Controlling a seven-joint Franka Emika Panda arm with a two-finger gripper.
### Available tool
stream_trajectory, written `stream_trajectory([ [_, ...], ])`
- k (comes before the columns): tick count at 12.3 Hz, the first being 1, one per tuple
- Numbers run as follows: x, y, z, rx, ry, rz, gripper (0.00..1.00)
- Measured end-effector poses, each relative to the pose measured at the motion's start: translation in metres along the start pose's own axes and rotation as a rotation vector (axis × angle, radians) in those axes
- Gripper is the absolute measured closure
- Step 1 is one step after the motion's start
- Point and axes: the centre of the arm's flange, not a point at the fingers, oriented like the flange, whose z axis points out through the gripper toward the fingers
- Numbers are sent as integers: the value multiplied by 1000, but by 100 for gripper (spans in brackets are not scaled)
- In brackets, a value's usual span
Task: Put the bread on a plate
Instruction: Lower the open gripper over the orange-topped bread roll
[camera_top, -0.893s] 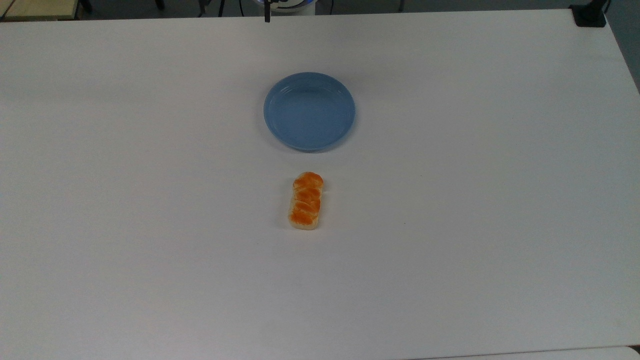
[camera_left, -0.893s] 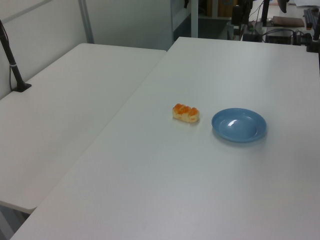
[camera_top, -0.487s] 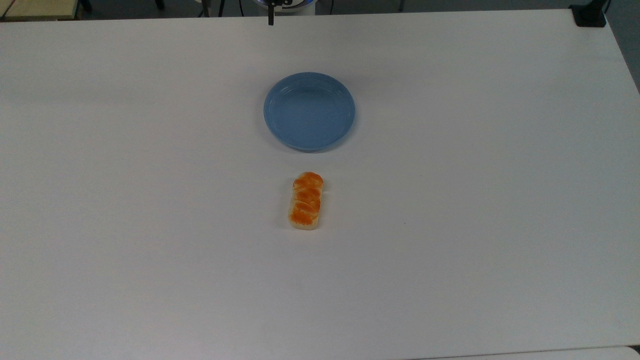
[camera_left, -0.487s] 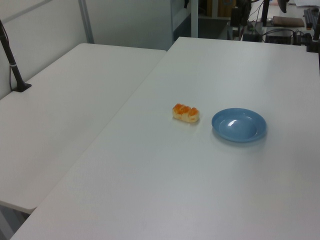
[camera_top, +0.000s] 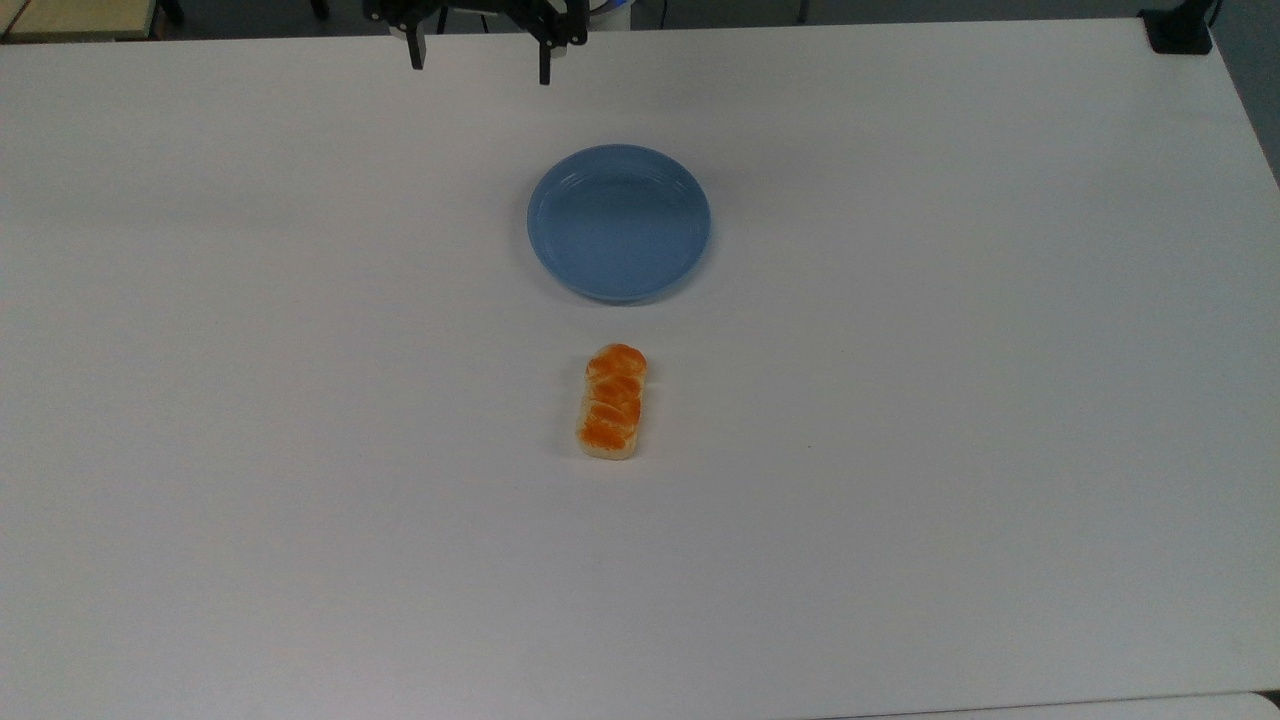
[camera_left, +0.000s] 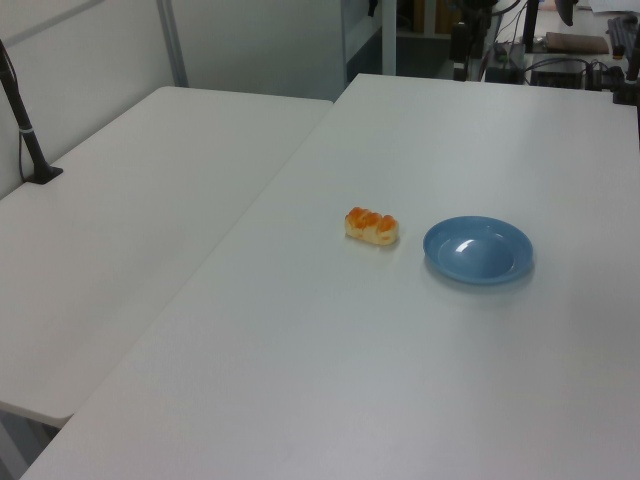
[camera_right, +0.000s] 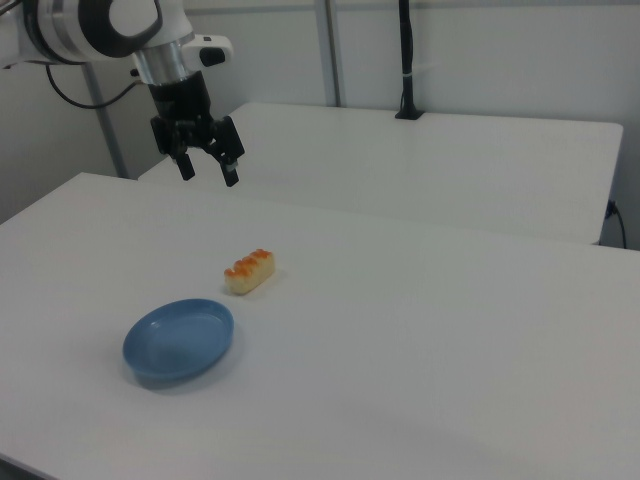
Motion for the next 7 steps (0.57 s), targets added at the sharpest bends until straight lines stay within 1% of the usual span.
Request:
stream_trajectory([
  [3, 18, -5, 24, -1, 10, -6, 0],
  [7, 49, -25, 79, 2, 16, -15, 0],
])
